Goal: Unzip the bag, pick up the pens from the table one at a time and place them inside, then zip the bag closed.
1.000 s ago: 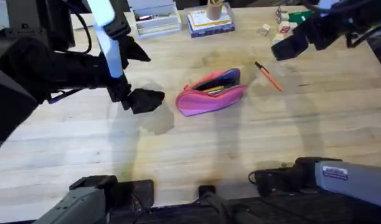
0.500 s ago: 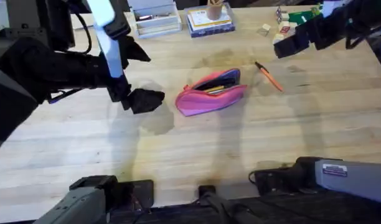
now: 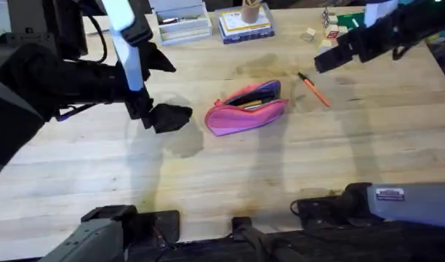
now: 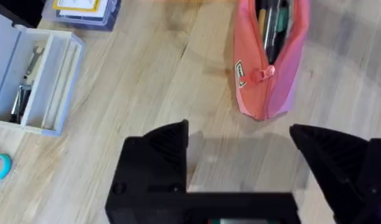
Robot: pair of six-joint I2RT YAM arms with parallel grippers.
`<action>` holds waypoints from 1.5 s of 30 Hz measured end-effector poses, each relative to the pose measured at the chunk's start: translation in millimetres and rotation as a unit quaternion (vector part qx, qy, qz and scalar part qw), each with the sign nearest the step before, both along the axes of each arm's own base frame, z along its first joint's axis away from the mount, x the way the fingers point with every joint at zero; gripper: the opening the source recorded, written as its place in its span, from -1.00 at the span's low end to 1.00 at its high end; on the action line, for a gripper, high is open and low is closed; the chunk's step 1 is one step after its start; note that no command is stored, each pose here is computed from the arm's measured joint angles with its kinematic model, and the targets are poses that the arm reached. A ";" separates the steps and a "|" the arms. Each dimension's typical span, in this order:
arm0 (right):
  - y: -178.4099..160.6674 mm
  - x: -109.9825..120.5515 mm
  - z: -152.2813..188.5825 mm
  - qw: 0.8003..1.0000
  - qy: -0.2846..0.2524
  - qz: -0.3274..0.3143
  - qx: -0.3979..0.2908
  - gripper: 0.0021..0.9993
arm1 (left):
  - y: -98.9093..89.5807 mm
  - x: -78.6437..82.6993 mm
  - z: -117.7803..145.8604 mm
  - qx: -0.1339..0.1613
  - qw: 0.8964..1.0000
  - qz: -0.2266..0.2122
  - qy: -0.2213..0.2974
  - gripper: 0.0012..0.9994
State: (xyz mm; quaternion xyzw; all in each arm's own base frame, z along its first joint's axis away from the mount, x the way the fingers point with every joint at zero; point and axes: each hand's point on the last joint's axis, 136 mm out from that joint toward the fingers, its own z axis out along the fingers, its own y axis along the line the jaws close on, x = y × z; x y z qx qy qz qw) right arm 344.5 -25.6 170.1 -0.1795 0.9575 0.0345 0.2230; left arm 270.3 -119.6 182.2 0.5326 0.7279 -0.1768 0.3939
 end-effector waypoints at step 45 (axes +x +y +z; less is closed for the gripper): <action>-7.5 16.7 -87.7 0.994 0.109 -0.022 0.013 1.00 | 0.0 0.0 0.0 0.000 1.000 0.000 0.000 0.99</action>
